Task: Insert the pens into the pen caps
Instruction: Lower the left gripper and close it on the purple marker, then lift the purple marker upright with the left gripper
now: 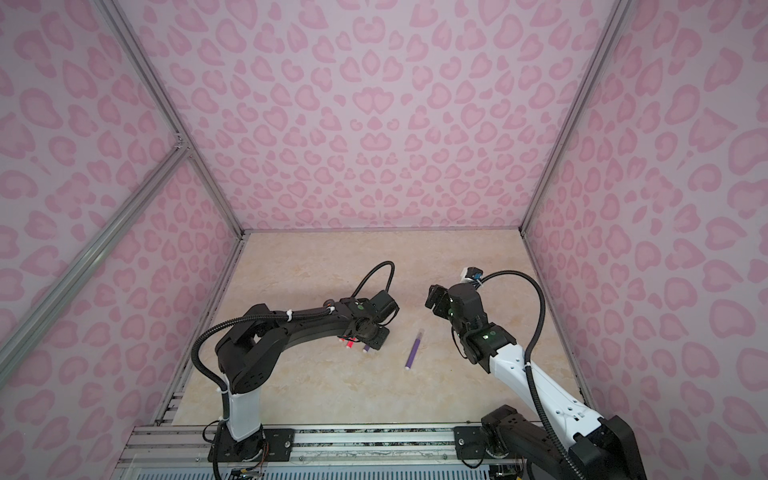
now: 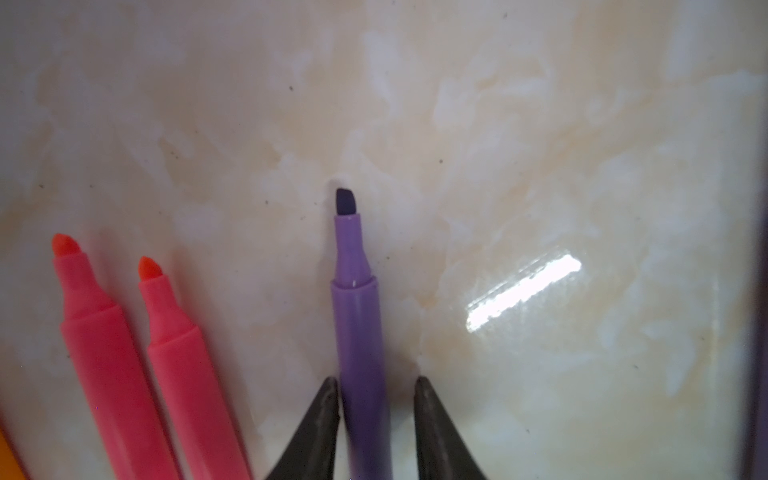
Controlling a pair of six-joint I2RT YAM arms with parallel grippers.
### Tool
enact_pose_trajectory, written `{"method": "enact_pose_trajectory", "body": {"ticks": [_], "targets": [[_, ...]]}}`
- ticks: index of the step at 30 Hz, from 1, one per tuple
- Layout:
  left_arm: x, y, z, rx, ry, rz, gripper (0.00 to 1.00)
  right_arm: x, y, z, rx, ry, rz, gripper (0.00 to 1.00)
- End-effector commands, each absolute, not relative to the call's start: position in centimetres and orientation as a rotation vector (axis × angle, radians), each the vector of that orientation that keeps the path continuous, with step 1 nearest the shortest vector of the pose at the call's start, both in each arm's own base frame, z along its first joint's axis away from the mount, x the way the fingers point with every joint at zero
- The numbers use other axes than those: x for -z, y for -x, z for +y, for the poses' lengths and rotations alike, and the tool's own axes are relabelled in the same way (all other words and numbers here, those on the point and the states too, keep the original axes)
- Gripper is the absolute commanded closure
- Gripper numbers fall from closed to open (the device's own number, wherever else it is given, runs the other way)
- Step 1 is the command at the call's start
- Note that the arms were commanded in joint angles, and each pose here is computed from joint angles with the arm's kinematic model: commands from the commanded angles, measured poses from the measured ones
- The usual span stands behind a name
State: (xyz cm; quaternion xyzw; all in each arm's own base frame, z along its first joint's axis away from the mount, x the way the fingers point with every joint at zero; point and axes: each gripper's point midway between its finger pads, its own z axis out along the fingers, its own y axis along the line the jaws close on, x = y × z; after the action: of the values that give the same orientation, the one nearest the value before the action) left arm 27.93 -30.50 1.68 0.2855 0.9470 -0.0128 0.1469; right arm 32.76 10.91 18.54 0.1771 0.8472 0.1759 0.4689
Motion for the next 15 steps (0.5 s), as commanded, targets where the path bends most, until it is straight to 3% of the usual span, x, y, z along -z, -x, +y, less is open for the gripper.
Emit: {"method": "enact_pose_trajectory", "body": {"ticks": [1,7,15], "targets": [[-0.9,-26.9,-29.5,-0.01,-0.864,2.776,0.68,-18.3,-32.6,10.6,-0.415,-0.434,2.078,0.07],[-0.9,-26.7,-29.9,0.021,-0.872,2.781,0.84,-18.5,-32.5,10.7,-0.42,-0.432,2.074,0.07],[-2.0,-27.0,-30.1,0.07,-0.842,2.744,0.92,-18.5,-32.5,12.1,-0.483,-0.428,2.061,0.07]]}}
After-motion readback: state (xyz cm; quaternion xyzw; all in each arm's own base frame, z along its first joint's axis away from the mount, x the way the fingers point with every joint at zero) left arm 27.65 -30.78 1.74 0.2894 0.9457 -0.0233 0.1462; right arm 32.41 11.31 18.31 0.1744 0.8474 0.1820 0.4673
